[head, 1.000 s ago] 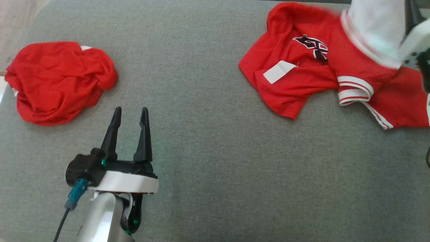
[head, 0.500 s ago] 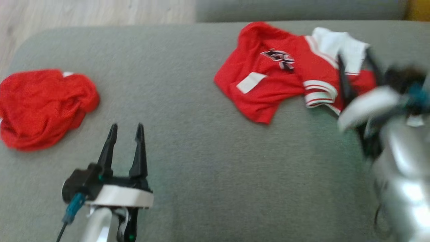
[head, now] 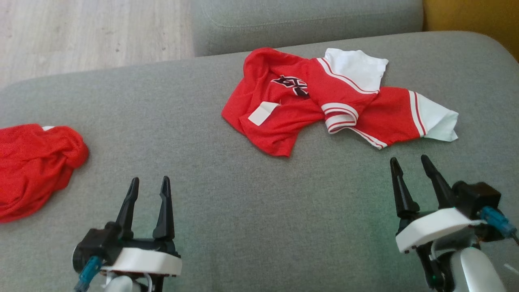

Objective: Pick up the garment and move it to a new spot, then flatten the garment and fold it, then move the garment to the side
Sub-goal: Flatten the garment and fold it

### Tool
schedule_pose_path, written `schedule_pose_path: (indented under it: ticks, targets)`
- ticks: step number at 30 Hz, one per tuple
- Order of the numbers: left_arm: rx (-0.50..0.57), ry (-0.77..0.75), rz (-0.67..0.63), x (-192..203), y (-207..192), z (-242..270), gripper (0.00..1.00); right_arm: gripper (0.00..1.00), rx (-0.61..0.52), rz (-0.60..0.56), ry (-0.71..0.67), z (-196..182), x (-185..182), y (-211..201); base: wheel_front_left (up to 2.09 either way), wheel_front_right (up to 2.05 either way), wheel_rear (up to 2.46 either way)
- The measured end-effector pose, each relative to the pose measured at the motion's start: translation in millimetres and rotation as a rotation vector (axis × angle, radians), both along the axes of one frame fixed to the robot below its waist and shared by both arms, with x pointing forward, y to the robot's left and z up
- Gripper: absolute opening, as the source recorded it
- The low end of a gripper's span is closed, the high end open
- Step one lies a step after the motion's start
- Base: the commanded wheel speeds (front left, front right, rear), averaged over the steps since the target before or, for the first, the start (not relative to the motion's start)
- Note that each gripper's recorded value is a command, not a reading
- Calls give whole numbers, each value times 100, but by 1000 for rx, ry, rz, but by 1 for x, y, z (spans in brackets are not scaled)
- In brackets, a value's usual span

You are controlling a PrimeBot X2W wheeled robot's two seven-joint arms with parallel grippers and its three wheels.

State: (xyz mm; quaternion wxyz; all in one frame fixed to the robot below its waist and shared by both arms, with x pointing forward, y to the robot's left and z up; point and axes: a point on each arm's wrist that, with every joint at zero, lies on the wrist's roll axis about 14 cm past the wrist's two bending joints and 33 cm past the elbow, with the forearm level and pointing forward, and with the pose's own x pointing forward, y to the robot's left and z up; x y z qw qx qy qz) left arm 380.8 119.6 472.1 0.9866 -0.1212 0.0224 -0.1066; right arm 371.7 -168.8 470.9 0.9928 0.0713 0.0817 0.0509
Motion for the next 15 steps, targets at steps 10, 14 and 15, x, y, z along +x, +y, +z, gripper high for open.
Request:
schedule_pose_path:
  ticks: [10,14,15]
  targets:
    - [27,87,-168,4,-50,-24,100,100,-17,0,-11,13,6,2,0,0,0]
    - [31,155,-345,11,-106,-36,100,100,-9,-1,23,1,6,2,0,0,0]
    - [30,177,-377,15,-115,-40,100,100,0,-3,29,-1,6,2,0,0,0]
